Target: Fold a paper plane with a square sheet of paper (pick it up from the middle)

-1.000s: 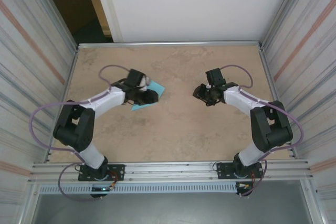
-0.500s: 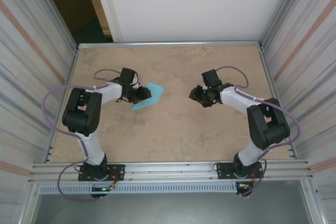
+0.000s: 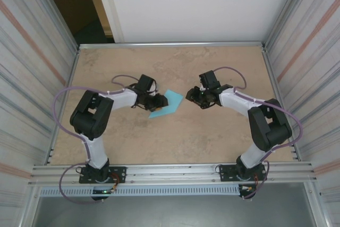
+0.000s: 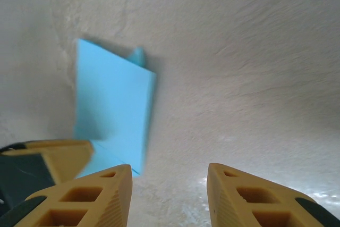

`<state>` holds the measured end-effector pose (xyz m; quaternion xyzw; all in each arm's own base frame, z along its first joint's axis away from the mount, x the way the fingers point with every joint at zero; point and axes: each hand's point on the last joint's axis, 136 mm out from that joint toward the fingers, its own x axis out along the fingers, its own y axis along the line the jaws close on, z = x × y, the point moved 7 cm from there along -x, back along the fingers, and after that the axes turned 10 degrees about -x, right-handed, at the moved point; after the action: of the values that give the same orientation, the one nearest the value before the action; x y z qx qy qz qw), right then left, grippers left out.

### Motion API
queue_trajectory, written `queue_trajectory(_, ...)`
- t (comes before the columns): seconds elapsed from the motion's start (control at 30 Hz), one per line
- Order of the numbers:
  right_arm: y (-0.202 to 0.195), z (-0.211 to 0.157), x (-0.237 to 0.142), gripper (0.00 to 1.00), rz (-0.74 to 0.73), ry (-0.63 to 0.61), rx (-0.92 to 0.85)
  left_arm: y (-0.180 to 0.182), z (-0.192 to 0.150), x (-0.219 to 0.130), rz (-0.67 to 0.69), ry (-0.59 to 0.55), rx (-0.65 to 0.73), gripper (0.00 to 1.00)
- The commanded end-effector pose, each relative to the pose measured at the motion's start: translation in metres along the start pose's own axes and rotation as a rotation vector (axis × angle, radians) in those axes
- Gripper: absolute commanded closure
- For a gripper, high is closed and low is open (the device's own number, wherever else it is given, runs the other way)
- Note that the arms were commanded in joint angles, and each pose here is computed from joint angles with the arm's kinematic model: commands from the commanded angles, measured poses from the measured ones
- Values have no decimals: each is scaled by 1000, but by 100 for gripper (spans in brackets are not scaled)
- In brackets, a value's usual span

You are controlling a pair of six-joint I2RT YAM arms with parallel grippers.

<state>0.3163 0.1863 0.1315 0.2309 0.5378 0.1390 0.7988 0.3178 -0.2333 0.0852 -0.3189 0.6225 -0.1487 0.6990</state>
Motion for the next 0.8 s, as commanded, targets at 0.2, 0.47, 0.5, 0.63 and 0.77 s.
queue_trajectory(0.2, 31, -16, 18, 60, 96, 70, -39, -12, -24, 12, -4, 36, -86, 65)
queue_trajectory(0.47, 38, -24, 52, 70, 125, 172, -67, -25, -24, 1, -61, 37, -52, 76)
queue_trajectory(0.5, 37, -24, 55, 72, 119, 181, -67, -26, -23, -2, -66, 33, -53, 77)
queue_trajectory(0.63, 31, -26, 65, 79, 84, 213, -77, -29, -22, -19, -84, 7, -51, 80)
queue_trajectory(0.77, 23, -31, 72, 79, 55, 244, -82, -23, -27, -30, -54, -12, -55, 81)
